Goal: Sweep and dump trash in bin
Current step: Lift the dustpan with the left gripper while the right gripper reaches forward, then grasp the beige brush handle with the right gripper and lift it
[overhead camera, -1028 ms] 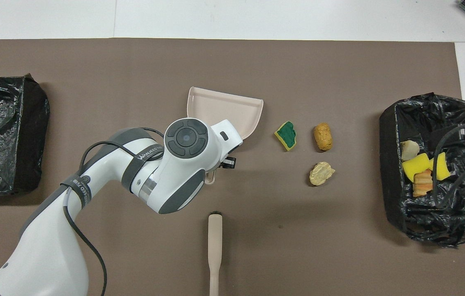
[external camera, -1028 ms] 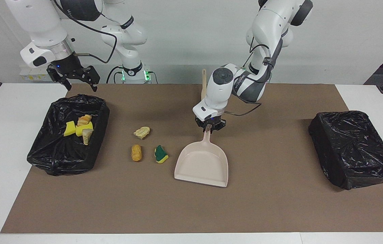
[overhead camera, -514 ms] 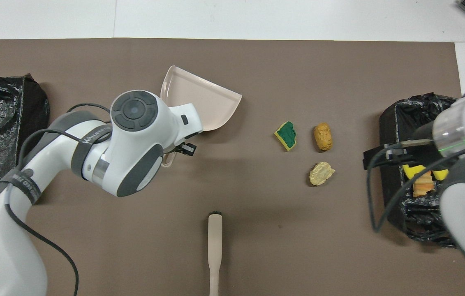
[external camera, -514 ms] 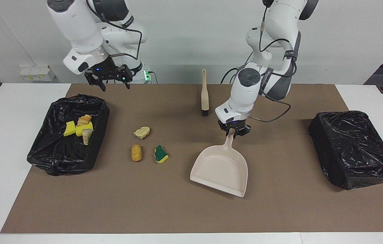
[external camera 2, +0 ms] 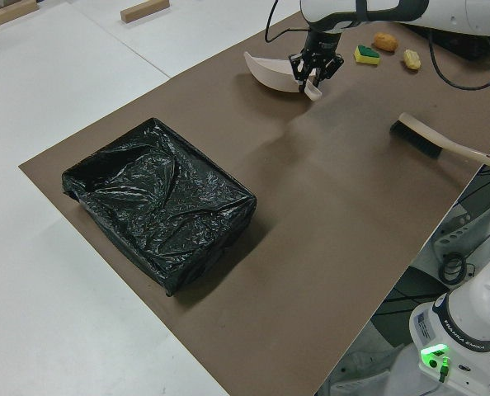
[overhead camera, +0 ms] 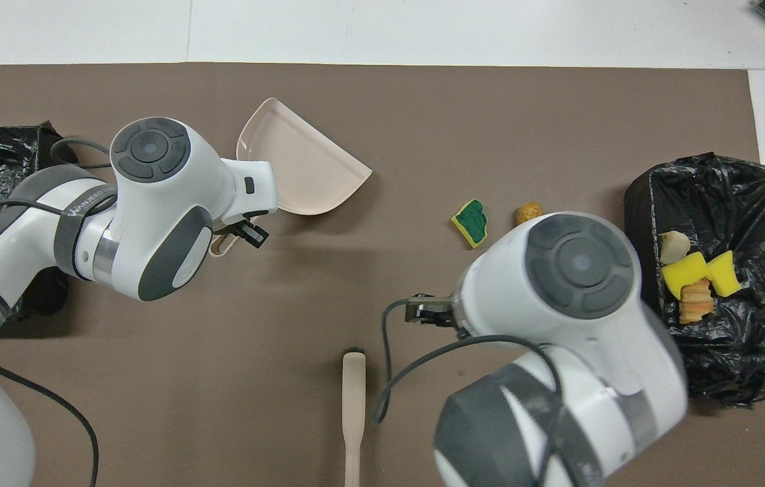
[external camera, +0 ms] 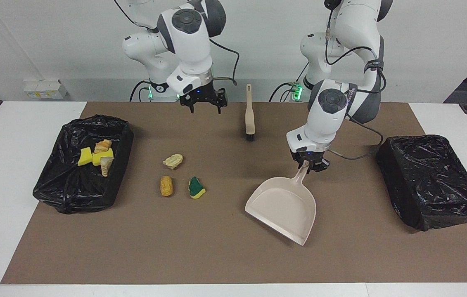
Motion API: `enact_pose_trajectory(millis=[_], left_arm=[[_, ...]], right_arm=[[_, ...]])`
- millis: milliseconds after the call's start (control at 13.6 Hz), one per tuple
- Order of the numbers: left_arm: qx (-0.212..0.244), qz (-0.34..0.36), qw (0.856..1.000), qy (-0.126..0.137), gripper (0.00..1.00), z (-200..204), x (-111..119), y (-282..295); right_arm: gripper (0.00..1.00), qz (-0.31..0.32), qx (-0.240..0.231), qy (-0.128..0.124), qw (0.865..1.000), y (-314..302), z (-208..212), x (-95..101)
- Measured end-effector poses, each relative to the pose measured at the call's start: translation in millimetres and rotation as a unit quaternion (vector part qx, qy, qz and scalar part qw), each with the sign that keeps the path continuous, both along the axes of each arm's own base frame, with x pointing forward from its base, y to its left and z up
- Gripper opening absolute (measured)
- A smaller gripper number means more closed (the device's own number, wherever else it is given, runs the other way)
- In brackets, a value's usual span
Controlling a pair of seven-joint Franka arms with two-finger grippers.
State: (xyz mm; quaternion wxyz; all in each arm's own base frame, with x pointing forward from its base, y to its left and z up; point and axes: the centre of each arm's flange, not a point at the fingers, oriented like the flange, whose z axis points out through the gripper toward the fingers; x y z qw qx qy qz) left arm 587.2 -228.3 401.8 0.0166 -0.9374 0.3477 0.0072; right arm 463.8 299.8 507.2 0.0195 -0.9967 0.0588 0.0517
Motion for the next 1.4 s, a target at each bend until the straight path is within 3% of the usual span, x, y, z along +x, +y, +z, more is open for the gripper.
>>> enact_pose_trajectory(millis=[294,441,588,735,882,1028,1396], left_arm=[[0.012,-0.088,0.996,0.005,0.31,4,5,11],[0.042,-0.216,0.976,0.004,0.31,4,7,14],[0.053,-0.291,0.955,0.010,0.31,4,7,15],[0.056,-0.320,0.945,0.016,0.31,3,4,10],[0.055,-0.339,0.939,0.021,0.31,-1,-3,-6],[0.055,-0.354,0.933,0.031,0.31,-5,-12,-24],[0.048,-0.373,0.926,0.042,0.31,-14,-19,-47]], right_arm=[[1.00,-0.019,-0.019,0.017,1.000,61,-38,-44.8],[1.00,-0.012,-0.027,0.043,0.999,84,-59,-77.4],[1.00,0.002,-0.031,0.072,0.997,102,-79,-109.8],[1.00,0.021,-0.040,0.093,0.995,113,-97,-137.6],[1.00,0.031,-0.038,0.097,0.994,121,-114,-156.8],[0.97,0.028,-0.021,0.099,0.995,126,-131,-171.1],[0.84,0.049,-0.035,0.111,0.992,133,-160,-200.0]])
